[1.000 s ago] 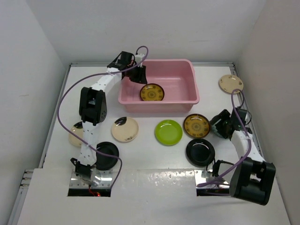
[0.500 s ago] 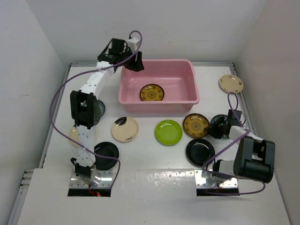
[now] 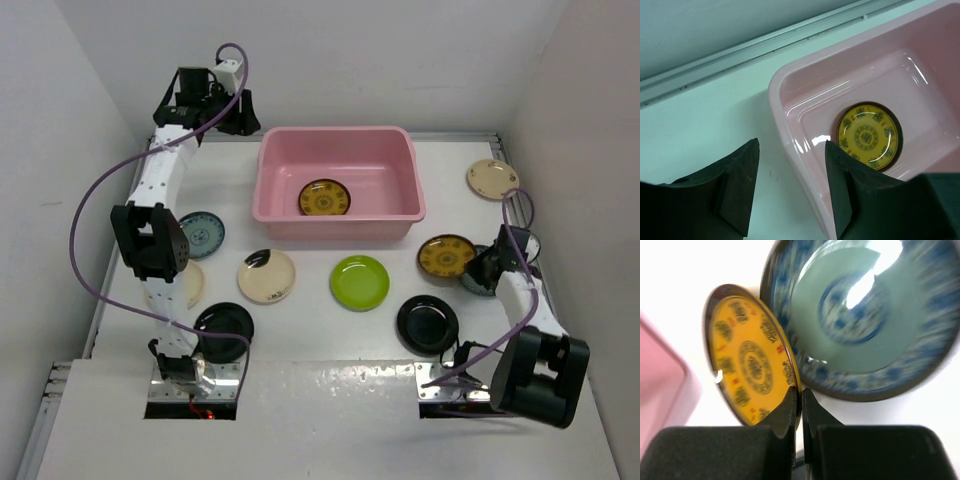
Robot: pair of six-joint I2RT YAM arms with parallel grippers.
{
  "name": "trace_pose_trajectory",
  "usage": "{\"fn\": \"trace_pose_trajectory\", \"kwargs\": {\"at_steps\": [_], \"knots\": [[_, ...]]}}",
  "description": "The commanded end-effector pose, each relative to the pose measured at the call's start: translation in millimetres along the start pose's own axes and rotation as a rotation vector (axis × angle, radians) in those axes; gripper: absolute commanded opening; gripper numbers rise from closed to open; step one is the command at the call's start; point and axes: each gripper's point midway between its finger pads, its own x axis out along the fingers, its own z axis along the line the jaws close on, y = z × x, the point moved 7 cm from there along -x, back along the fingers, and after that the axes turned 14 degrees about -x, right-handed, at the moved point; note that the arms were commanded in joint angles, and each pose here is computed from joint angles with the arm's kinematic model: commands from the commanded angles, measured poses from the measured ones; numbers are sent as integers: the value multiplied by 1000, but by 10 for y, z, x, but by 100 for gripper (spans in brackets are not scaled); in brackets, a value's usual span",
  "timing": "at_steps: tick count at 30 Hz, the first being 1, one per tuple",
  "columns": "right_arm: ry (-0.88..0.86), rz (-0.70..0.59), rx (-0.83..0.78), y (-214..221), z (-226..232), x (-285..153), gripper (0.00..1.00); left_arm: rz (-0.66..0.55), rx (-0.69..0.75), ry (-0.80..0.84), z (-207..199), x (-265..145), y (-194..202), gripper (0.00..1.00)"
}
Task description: Place the plates into the plastic bin on the countertop
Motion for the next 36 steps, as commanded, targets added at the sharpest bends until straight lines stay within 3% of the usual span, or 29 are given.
{"fn": "trace_pose_trajectory", "kwargs": {"at_steps": [1, 4, 11, 17, 18, 20, 22, 27, 36], "knots": [[159, -232, -3, -490, -63, -277, 0, -62, 12, -20, -12, -328, -203, 58], [161, -380, -12, -828, 54, -535, 0, -76, -23, -53, 159, -404, -239, 58], [62, -585, -69, -1392, 672, -918, 0, -129, -108, -141, 652, -680, -354, 58], [-122, -744, -245, -1776, 1540, -1187, 0, -111, -157, -222, 1173, -895, -214, 58], [-248, -740, -324, -1666, 1858, -1237, 0, -96, -153, -235, 1226, -937, -163, 58], [-313, -692, -467, -1567, 2222, -1039, 0, -89, -167, -267, 1401, -1014, -94, 58], [-457, -576, -622, -1292, 2719, -827, 0, -73, -183, -309, 1534, -1046, 1, 58], [-588, -394, -706, -962, 3261, -379, 0, -39, -221, -344, 1774, -1068, 178, 58], [-659, -116, -741, -511, 3665, 552, 0, 65, -206, -349, 1962, -1020, 501, 58]]}}
